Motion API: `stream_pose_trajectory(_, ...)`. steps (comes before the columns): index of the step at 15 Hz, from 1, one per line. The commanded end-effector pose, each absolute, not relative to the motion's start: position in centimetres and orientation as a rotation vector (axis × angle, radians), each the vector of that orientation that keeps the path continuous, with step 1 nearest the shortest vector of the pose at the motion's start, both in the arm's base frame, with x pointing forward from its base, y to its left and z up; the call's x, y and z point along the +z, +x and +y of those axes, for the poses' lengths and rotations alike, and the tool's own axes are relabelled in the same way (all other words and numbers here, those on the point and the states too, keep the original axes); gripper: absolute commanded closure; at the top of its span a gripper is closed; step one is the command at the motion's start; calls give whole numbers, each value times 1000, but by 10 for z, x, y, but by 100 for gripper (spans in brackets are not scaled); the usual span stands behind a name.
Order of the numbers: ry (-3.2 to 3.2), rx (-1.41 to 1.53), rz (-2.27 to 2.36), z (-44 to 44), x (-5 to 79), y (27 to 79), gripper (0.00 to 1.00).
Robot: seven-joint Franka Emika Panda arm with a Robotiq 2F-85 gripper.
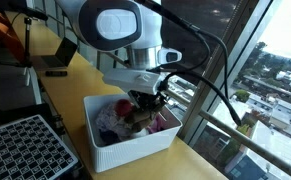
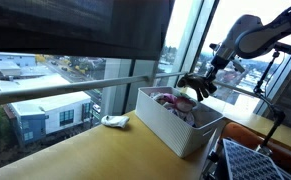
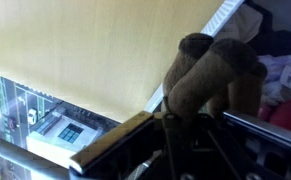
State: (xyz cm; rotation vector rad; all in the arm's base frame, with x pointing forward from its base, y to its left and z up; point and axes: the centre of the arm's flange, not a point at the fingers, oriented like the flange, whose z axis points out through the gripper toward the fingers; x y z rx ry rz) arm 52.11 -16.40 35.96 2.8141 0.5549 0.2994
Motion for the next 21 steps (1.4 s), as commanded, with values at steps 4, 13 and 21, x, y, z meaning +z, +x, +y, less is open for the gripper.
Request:
stream_pose_trajectory(4, 2824, 293, 703, -91, 336, 512, 98)
stream_pose_trajectory(13, 2841, 210, 778, -67, 304, 493, 43)
stream_pose_trajectory(21, 2783, 302, 830, -50, 355, 509, 0)
